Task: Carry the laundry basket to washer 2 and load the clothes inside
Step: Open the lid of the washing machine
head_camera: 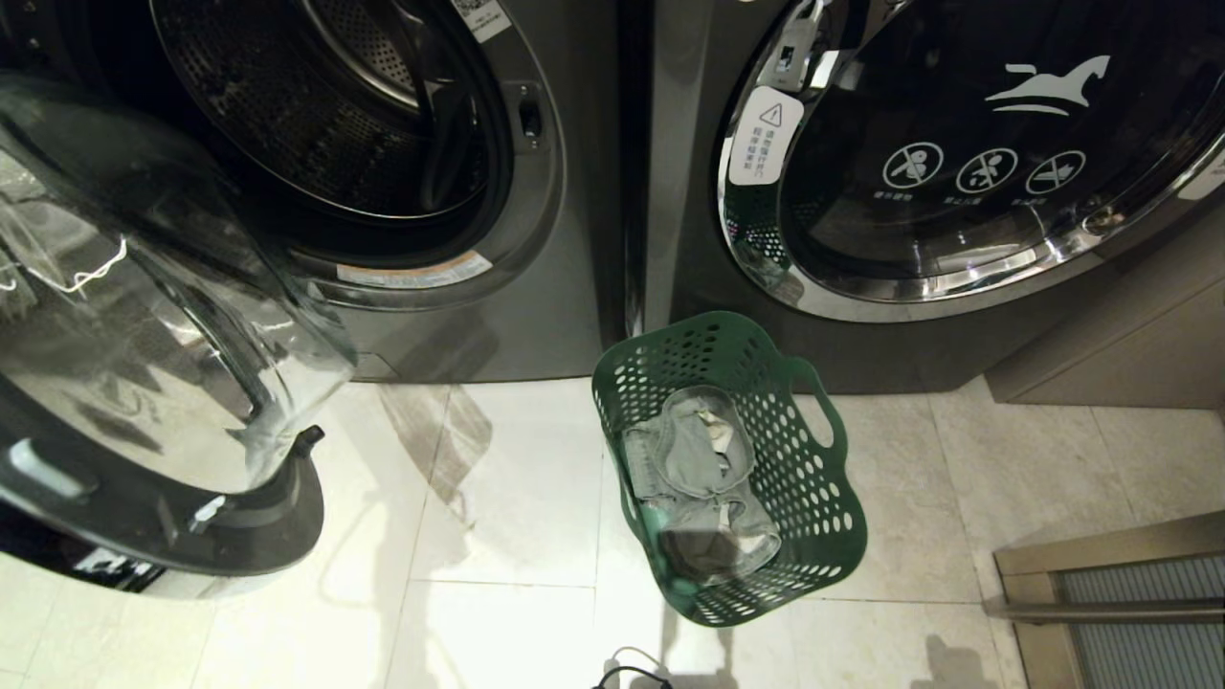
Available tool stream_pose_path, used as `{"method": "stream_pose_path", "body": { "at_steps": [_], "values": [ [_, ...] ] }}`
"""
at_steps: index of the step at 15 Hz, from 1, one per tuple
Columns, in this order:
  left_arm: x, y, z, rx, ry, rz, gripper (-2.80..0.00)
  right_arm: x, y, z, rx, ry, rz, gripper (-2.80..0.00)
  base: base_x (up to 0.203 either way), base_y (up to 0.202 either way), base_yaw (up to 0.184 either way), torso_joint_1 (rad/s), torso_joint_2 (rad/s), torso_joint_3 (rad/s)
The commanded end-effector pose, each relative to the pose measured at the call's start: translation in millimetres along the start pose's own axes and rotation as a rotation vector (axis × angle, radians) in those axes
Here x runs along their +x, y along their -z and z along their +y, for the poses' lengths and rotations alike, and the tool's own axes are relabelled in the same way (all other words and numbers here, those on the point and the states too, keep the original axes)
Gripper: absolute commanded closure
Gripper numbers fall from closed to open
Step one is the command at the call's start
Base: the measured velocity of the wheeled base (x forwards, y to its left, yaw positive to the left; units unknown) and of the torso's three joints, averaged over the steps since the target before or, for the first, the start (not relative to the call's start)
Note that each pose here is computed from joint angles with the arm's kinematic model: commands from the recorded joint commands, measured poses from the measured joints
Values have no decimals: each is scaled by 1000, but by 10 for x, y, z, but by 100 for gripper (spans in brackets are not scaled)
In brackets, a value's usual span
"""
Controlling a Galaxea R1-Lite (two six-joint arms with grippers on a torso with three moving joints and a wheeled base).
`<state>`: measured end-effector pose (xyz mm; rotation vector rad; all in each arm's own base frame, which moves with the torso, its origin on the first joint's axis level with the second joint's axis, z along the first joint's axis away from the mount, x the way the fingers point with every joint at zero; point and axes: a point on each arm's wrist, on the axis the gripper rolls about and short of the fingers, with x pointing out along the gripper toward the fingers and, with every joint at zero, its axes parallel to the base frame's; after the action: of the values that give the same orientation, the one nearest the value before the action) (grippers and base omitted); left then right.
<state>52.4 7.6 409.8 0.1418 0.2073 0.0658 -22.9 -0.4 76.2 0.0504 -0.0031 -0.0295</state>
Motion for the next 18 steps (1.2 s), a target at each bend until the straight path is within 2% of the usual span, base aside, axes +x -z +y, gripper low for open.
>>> {"method": "stream_pose_path", "body": {
  "at_steps": [1, 3, 5, 6, 9, 12, 13, 14, 16, 18],
  "values": [
    [-28, 52, 20, -30, -59, 21, 0, 0, -1, 0, 1, 0, 0, 0, 0, 0, 0, 0, 0, 0],
    [-33, 136, 31, -128, -110, 47, 0, 1, 1, 0, 2, 0, 1, 0, 0, 0, 0, 0, 0, 0],
    [-27, 137, 59, -226, -165, 43, 0, 1, 1, 0, 2, 0, 1, 0, 0, 0, 0, 0, 0, 0],
    [-28, 122, 75, -256, -192, 34, 0, 0, -4, 0, 0, 0, -1, 0, 0, 0, 0, 0, 0, 0],
    [-58, 51, 156, -328, -331, -3, 0, 1, 1, 0, 0, 0, 1, 0, 0, 0, 0, 0, 0, 0],
    [-46, 89, 244, -405, -474, 6, 0, 1, 0, 0, 1, 0, 1, 0, 0, 0, 0, 0, 0, 0],
    [-24, 104, 266, -452, -490, 7, 0, 0, -2, 0, 0, 0, 0, 0, 0, 0, 0, 0, 0, 0],
    [20, 100, 301, -471, -497, 10, 0, 1, 1, 0, 0, 0, 1, 0, 0, 0, 0, 0, 0, 0],
    [57, 80, 337, -476, -506, -10, 0, 0, -3, 0, 0, 0, -1, 0, 0, 0, 0, 0, 0, 0],
    [101, 82, 393, -515, -557, -13, 0, 1, 1, 0, 0, 2, 1, 0, 0, 0, 0, 0, 0, 0]
  ]
}}
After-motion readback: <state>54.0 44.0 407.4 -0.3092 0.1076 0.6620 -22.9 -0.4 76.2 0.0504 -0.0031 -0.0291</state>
